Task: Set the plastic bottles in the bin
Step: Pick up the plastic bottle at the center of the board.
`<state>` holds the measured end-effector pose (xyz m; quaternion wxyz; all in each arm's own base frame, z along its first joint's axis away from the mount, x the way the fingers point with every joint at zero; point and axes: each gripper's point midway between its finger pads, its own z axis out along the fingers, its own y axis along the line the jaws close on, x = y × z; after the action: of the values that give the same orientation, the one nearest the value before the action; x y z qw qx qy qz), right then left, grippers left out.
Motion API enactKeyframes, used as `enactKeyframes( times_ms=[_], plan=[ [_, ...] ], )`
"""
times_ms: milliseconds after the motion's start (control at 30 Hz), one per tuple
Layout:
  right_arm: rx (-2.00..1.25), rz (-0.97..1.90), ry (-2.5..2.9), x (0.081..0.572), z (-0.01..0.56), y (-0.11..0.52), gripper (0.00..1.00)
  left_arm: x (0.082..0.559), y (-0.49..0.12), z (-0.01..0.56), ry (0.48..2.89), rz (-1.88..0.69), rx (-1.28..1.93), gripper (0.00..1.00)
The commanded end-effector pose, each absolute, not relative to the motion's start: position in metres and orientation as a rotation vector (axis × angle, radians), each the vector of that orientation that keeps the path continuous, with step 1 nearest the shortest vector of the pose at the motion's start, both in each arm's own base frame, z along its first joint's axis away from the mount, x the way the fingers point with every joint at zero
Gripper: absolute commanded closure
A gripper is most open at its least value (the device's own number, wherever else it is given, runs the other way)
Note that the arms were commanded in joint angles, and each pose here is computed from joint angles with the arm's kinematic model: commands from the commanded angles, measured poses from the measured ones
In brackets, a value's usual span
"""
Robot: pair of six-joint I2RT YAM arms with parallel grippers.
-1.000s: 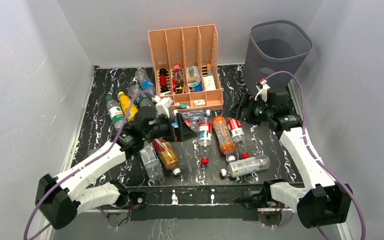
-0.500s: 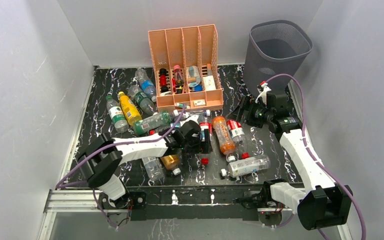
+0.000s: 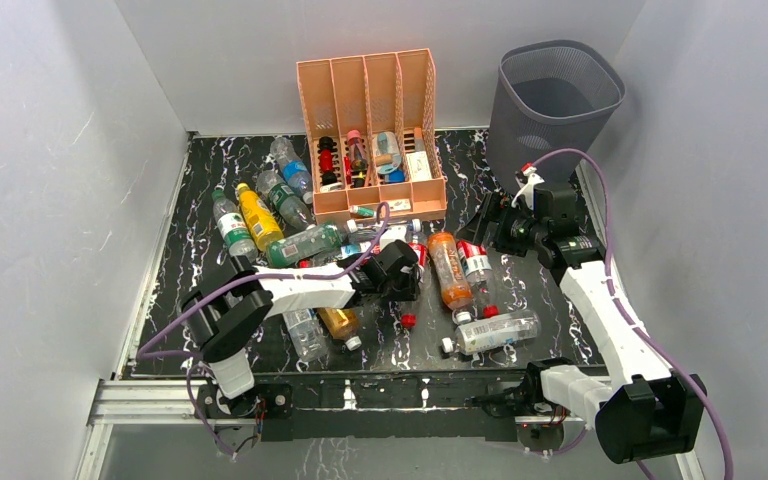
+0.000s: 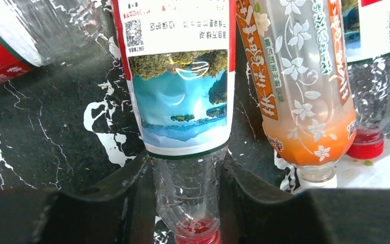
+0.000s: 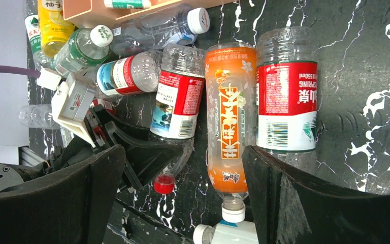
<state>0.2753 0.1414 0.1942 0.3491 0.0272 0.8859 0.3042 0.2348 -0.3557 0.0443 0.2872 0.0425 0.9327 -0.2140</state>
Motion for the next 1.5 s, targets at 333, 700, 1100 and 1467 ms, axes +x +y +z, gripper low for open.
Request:
enactKeyframes(
  times_ms=[333, 700, 1100, 1467],
  plan=[
    [0.019, 0.842, 2.271, 0.281, 0.197, 0.150, 0.04, 0.218, -0.348, 0.107, 2.397, -0.640, 0.178, 0.81],
    [-0.045, 1.122, 2.210, 0.280, 0.220, 0.184, 0.02, 0.202, -0.357, 0.164, 2.246, -0.849, 0.291, 0.82],
    [-0.073, 1.328, 2.167, 0.281, 0.233, 0.211, 0.02, 0.200, -0.367, 0.172, 2.199, -0.891, 0.331, 0.82],
    [-0.111, 1.316, 2.215, 0.279, 0.222, 0.231, 0.02, 0.200, -0.375, 0.186, 2.163, -0.916, 0.362, 0.82]
  ],
)
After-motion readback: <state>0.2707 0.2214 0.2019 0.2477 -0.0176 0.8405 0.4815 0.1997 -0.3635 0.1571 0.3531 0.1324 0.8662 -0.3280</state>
